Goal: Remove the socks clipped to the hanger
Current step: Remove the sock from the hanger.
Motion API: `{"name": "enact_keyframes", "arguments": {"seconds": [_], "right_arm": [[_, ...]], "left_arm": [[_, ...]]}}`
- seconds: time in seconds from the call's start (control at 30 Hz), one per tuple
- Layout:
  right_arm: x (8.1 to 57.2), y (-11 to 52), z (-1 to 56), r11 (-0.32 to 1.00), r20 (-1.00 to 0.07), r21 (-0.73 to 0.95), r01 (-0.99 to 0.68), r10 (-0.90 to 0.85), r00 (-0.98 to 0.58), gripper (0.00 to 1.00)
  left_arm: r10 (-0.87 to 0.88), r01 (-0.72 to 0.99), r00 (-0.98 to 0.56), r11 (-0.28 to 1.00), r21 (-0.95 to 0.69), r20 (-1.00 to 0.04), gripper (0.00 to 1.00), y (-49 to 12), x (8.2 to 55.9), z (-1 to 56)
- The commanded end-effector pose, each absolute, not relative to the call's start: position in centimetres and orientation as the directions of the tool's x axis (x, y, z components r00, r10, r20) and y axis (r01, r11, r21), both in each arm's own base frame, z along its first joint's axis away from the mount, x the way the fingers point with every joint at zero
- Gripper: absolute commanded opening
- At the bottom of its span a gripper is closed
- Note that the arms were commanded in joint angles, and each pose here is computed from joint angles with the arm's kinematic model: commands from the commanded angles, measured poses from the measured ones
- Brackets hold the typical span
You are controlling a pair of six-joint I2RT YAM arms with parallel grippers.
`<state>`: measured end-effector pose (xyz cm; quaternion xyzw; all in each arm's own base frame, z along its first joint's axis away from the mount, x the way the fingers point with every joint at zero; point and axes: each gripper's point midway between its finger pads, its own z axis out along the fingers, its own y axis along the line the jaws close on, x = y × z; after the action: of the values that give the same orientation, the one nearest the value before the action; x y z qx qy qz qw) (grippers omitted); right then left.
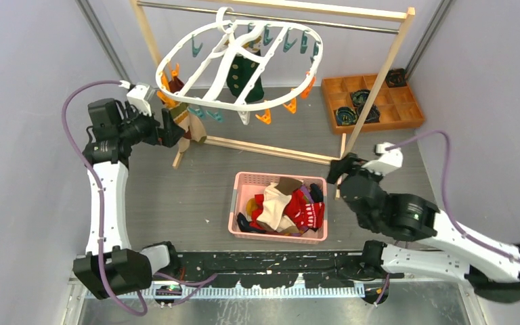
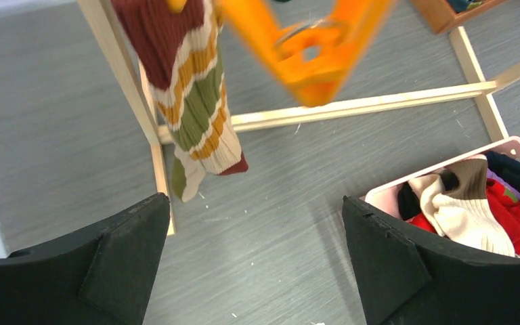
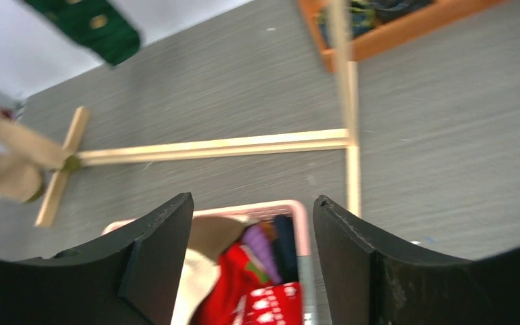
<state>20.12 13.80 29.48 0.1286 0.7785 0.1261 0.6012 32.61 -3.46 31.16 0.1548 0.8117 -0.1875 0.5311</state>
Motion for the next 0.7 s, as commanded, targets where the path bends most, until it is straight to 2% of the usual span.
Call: {"name": "enact_keyframes", "arguments": {"seconds": [0.0,0.13,0.27,0.43,0.53,0.57,0.67], "right_arm": [[20.0,8.6,25.3,0.920,-0.877,0.337,0.202,0.385,-0.289,0.70],[21.7,8.0,21.8,0.917,-0.852,0.279,0.285,0.373,-0.368,0.74],[24.6,8.3,19.0,0.914,-0.814,0.237,0.330,0.372,-0.446,0.80],[27.0,8.0,17.0,0.896,-0.773,0.251,0.365,0.413,-0.481,0.80],[27.6,7.2,15.8,0.877,-0.748,0.272,0.395,0.451,-0.487,0.80],[27.7,6.9,15.4,0.871,-0.742,0.276,0.406,0.462,-0.485,0.80],[27.9,6.1,14.5,0.858,-0.736,0.280,0.431,0.480,-0.477,0.80]], "left_arm": [[0.038,0.423,-0.338,0.899,-0.116,-0.940,1.00,-2.8,33.6,31.9],[0.029,0.419,-0.348,0.899,-0.128,-0.937,1.00,-2.6,34.9,30.7],[-0.015,0.485,-0.367,0.850,-0.205,-0.930,0.83,-4.0,35.7,30.1],[-0.045,0.541,-0.357,0.804,-0.246,-0.933,0.54,-5.1,36.1,30.6],[-0.020,0.515,-0.340,0.832,-0.204,-0.940,0.21,-4.3,36.7,30.0],[-0.017,0.490,-0.335,0.851,-0.189,-0.942,0.15,-3.7,37.1,29.8],[0.002,0.453,-0.322,0.878,-0.152,-0.947,0.15,-2.8,37.7,29.3]]}}
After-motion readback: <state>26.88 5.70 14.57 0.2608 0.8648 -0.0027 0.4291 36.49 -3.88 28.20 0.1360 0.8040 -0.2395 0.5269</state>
